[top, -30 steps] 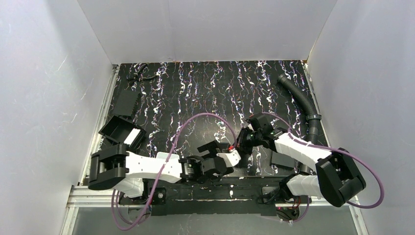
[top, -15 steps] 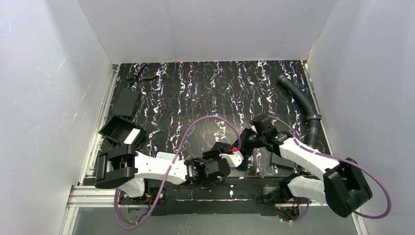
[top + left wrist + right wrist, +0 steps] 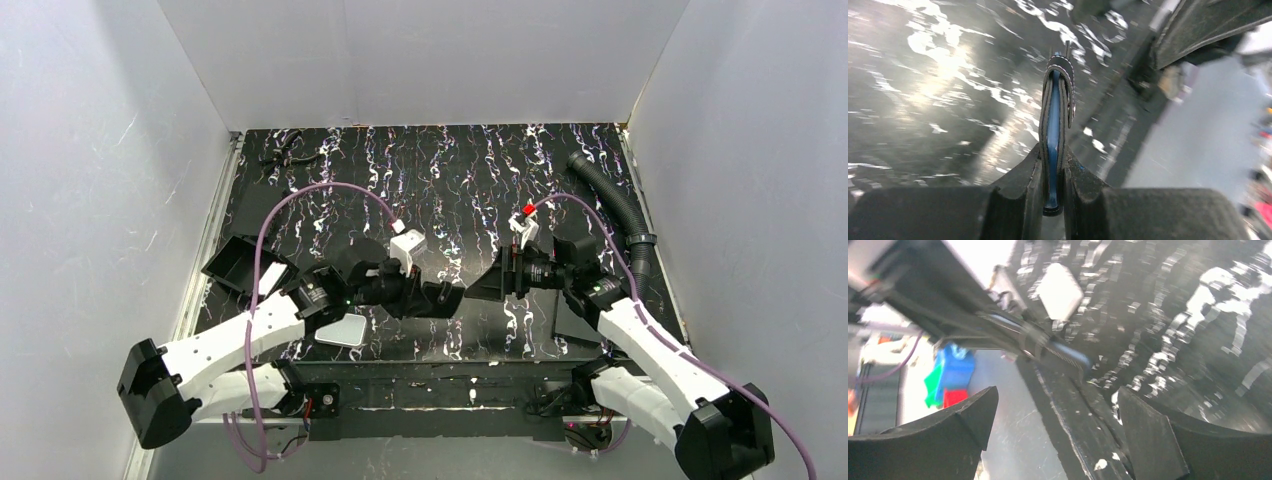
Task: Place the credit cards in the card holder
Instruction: Pick up the card holder from the center of the board.
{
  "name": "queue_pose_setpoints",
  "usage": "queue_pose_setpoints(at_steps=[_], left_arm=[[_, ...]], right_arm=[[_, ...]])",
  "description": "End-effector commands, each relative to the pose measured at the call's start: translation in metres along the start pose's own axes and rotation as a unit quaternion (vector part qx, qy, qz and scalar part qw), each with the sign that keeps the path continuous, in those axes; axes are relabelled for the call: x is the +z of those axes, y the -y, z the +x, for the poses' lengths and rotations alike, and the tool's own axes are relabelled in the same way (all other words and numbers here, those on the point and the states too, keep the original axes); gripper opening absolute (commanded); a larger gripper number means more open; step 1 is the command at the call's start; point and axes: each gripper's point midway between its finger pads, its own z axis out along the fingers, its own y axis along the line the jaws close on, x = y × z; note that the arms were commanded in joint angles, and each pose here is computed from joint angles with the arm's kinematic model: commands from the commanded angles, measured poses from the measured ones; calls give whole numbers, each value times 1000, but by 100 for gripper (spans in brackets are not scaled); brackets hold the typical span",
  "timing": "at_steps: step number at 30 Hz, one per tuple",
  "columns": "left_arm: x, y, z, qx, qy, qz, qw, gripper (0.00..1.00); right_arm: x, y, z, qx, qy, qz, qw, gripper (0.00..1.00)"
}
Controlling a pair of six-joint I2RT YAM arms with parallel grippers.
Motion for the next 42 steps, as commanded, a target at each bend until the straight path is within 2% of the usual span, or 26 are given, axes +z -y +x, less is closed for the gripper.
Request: queue_pose_setpoints(at_steps=[1, 3, 7, 9, 12, 14, 15, 17, 18, 19, 21, 22, 24, 27, 29, 31, 35, 42], left_arm=[[-34, 70, 8, -77, -97, 208, 970, 0], [-40, 79, -1, -83, -88, 243, 962, 0], [-53, 83, -26, -95, -47, 290, 951, 0], [-58, 82, -34, -97, -36, 303, 947, 0], [-60, 81, -41, -102, -29, 312, 944, 0], [-58, 84, -47, -107, -29, 331, 937, 0], [-58, 85, -46, -110, -36, 338, 934, 0], [-55, 84, -47, -118, -44, 337, 933, 0], [-53, 82, -50, -123, -41, 329, 935, 3], [-52, 79, -53, -131, -36, 317, 939, 12], [-49, 63, -65, -165, -8, 272, 948, 43], [-46, 50, -70, -196, 11, 238, 951, 53], [-45, 23, -79, -279, 56, 177, 942, 63], [-42, -5, -75, -412, 97, 109, 899, 72], [-47, -9, -77, -451, 122, 102, 878, 81], [-51, -7, -85, -465, 147, 116, 865, 95], [-51, 6, -98, -484, 154, 159, 847, 98], [-38, 12, -95, -498, 165, 149, 838, 97]], right_arm=[[-15, -70, 0, -140, -9, -189, 972, 98], [-12, -74, 6, -146, -28, -187, 971, 97], [-4, -73, 21, -151, -67, -184, 969, 81], [-8, -79, 22, -155, -60, -196, 966, 76], [-18, -96, 21, -151, -42, -230, 961, 76], [-21, -104, 16, -148, -26, -242, 958, 70], [-21, -106, 14, -142, -22, -245, 959, 62], [-21, -111, 10, -127, -14, -256, 958, 32], [-19, -112, 6, -119, -9, -254, 960, 15], [-16, -110, 0, -109, 3, -242, 964, 1], [-7, -95, -9, -74, 24, -190, 979, 1], [-6, -92, -14, -60, 39, -176, 982, 1], [-6, -92, -28, -15, 82, -166, 983, 1], [-12, -94, -45, 88, 149, -194, 966, 1], [-16, -92, -51, 128, 182, -217, 950, 1], [-16, -89, -56, 150, 200, -227, 941, 1], [-18, -96, -63, 164, 222, -257, 926, 1], [-17, -107, -71, 170, 242, -268, 917, 1]])
